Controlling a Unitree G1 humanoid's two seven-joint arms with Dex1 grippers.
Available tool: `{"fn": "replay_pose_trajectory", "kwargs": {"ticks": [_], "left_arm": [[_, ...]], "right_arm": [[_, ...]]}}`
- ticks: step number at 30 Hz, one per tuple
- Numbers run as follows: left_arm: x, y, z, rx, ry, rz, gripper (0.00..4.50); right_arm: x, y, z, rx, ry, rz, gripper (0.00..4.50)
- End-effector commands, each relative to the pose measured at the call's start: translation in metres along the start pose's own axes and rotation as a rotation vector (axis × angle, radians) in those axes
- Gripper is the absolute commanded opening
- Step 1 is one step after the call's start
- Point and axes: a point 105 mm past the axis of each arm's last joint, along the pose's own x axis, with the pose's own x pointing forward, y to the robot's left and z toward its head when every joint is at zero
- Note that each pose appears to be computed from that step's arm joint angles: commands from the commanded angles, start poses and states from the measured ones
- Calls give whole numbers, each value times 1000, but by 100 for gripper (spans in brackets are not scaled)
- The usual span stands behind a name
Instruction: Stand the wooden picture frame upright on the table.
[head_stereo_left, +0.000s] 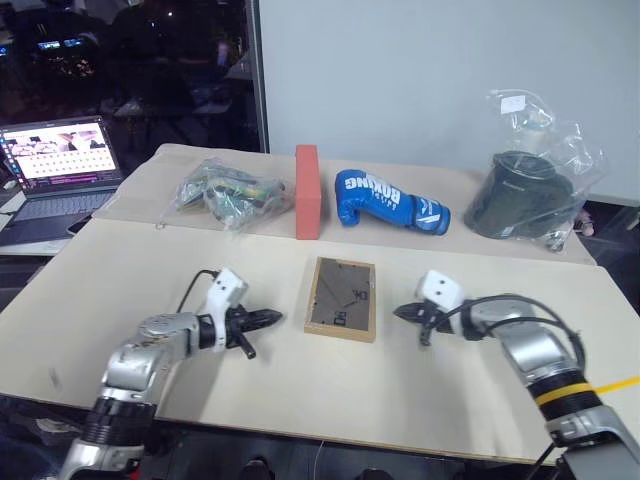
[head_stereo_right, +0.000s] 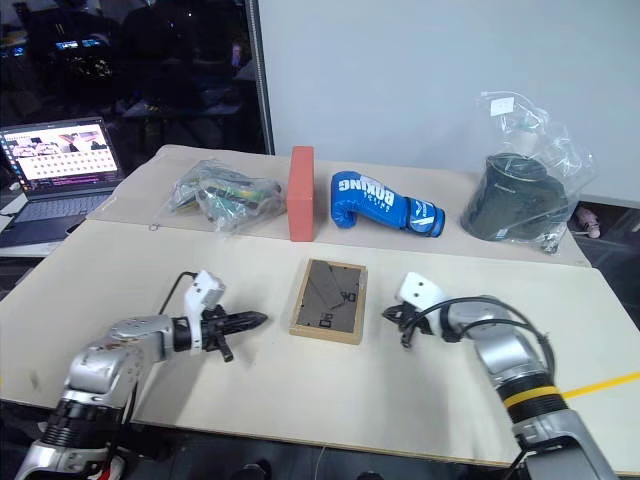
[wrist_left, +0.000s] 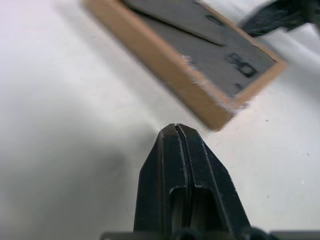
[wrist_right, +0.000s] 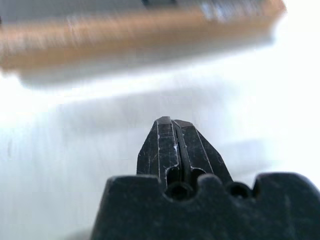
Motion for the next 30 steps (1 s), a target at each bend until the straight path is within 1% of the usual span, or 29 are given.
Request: {"fn": "replay_pose_trajectory", "kwargs": {"ticks": [1,3,4,6,7,8,10,14,16,21,22,25,26,27,28,29,30], "left_arm": [[-13,-11,20,-109,-93,-52,146],[-16,-18,26,-178,-108,-85,210],[-16,-20,29,-210,-118,-96,240],[-15,-24,40,-280,-155,-113,313],[-14,-24,43,-312,-165,-117,340],[-13,-24,46,-328,-166,-113,377],[-10,-20,49,-371,-165,-86,446],[-6,-22,64,-452,-192,-102,449],[-5,-21,65,-478,-161,-89,449],[-9,-16,70,-526,-145,-68,449],[-9,-14,67,-522,-98,-40,449],[-9,-13,42,-487,160,26,449],[-10,-13,36,-478,217,35,449],[-10,-19,40,-505,199,-35,449],[-11,-23,45,-531,165,-99,450],[-12,-26,48,-558,146,-147,450],[-12,-27,49,-583,139,-175,450]], "right_arm": [[-13,2,9,151,-69,87,0],[-18,7,18,206,-98,149,59],[-19,9,21,224,-105,171,71],[-21,13,27,251,-117,214,146],[-21,14,30,268,-125,226,174],[-21,15,32,279,-131,237,213],[-20,17,36,276,-142,249,216],[-12,12,41,285,-158,221,216],[-10,13,42,290,-163,227,216],[-7,16,42,304,-167,255,216],[-7,16,42,306,-167,255,216],[-4,10,40,295,-169,214,216],[-4,8,40,297,-169,202,216],[-4,12,38,317,-157,234,216],[-5,14,37,315,-148,246,165],[-4,13,35,311,-140,245,145],[-3,12,34,307,-135,237,106]]}}
